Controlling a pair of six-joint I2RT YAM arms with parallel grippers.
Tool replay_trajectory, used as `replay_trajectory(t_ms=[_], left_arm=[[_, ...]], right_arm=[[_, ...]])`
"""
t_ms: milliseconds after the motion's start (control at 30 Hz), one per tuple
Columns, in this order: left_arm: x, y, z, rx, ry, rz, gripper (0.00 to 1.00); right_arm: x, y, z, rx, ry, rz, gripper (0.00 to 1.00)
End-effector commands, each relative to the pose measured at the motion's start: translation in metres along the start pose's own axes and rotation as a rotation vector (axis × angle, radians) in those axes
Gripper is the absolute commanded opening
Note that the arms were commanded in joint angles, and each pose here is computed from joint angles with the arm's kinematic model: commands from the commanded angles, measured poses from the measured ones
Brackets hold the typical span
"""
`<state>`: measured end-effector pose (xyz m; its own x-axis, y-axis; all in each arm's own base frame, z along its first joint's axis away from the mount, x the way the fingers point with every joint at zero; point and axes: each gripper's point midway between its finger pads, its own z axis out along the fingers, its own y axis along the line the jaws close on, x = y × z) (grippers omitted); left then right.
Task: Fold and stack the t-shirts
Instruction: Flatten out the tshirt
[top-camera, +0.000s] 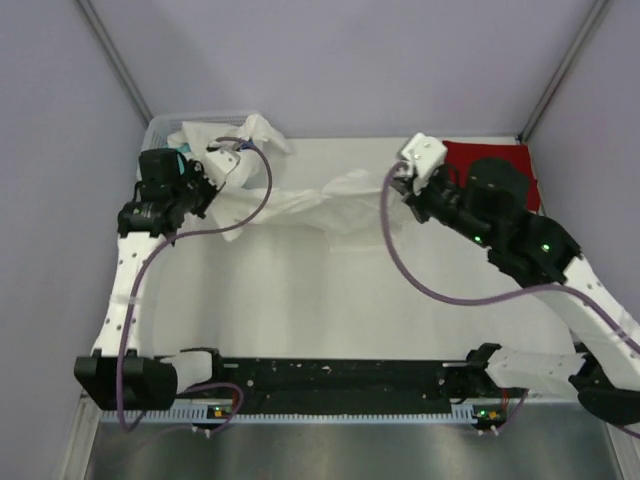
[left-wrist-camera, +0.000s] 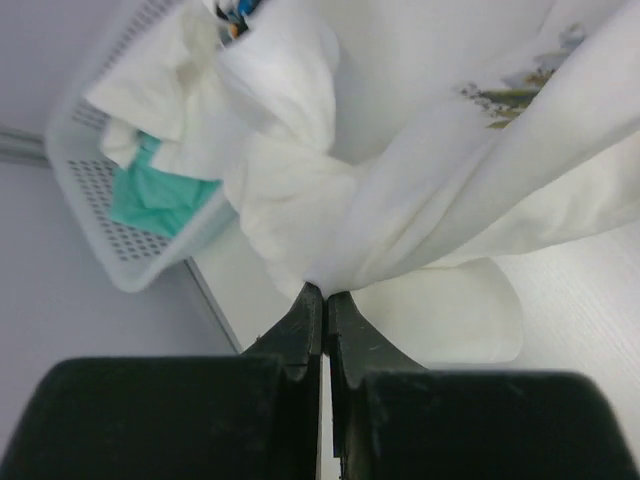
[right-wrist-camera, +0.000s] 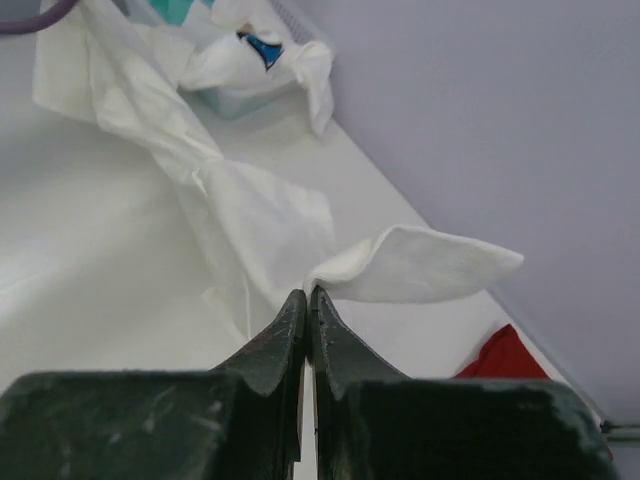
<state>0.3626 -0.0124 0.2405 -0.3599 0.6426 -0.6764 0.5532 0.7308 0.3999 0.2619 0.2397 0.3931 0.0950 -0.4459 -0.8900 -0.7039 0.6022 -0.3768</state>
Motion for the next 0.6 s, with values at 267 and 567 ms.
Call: replay_trajectory(t_ms=[267,567], left_arm=[[-0.117,-0.045,-0.228,0.027,-0.445,0.116,0.0],[-0.131,-0.095,-0.289,0.191,-0.557,0.146,0.0]], right_arm=[[-0.116,-0.064,-0.232,0.227,-0.56,0.251,0.0],[-0.151,-0.082,-0.281,0.258,-0.664,0.277,0.0]])
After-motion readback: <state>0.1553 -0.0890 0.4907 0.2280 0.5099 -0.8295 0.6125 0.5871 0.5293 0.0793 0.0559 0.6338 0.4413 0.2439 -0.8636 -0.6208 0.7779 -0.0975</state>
